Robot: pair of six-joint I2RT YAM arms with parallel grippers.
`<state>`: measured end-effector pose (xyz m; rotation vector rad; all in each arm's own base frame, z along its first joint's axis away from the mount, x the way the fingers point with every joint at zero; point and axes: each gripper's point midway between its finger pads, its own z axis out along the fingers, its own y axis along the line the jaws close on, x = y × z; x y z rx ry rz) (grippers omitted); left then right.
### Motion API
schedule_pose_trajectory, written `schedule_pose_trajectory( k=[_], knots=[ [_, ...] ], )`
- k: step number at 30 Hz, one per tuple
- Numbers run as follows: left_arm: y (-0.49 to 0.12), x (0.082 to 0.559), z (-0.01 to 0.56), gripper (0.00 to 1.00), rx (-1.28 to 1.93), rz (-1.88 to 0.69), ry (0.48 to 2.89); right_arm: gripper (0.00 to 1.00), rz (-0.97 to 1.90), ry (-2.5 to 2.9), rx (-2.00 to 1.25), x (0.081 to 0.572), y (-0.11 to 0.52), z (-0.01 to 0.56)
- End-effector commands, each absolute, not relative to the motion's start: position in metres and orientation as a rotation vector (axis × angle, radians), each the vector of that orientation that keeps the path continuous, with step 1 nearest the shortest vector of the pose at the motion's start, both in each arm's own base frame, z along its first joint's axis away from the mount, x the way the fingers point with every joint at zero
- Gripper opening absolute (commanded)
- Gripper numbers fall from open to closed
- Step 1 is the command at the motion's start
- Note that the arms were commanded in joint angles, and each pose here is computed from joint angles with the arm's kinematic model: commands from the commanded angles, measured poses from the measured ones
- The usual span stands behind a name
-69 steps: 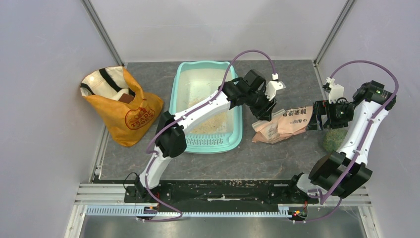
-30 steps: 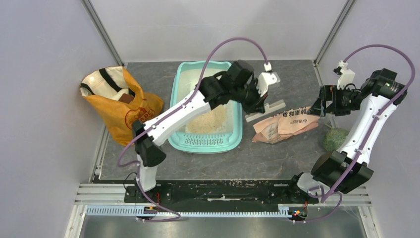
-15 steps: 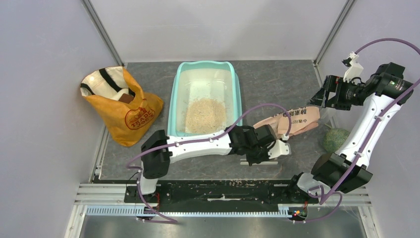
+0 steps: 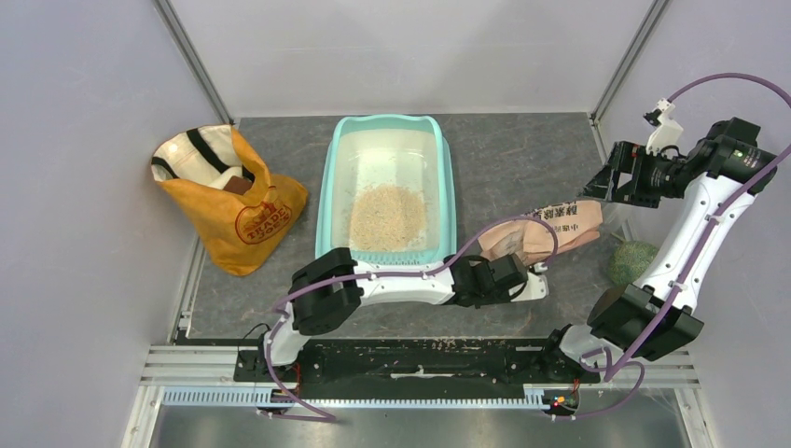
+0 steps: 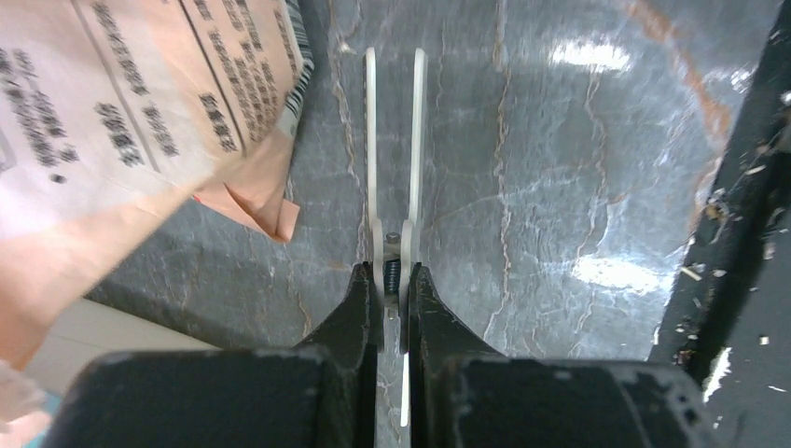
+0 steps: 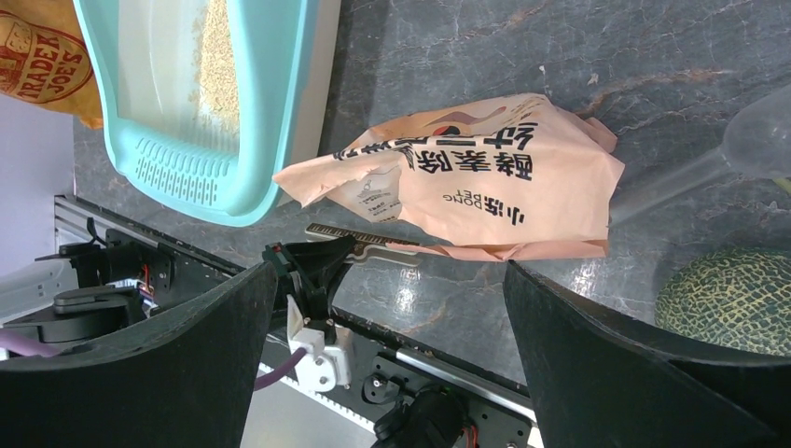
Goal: Fill the litter box with clean litter
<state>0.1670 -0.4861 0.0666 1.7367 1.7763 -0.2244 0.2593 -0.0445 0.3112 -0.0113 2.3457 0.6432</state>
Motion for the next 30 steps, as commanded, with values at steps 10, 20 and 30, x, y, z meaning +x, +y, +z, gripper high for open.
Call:
schedule_pose_trajectory(
  k=[10, 20, 30],
  knots=[
    [-0.485, 0.153, 0.041, 0.12, 1.78, -0.13, 1.695, 0.99, 0.695, 2.367, -0.029, 0.248, -0.036, 0.308],
    [-0.484, 0.142, 0.046, 0.44, 1.8, -0.191, 1.711, 0.99, 0.688, 2.373, -0.039, 0.245, -0.035, 0.307],
    [-0.487, 0.129, 0.112, 0.68, 1.733, -0.34, 1.689, 0.99, 0.707, 2.369, -0.031, 0.248, -0.035, 0.312]
  ],
)
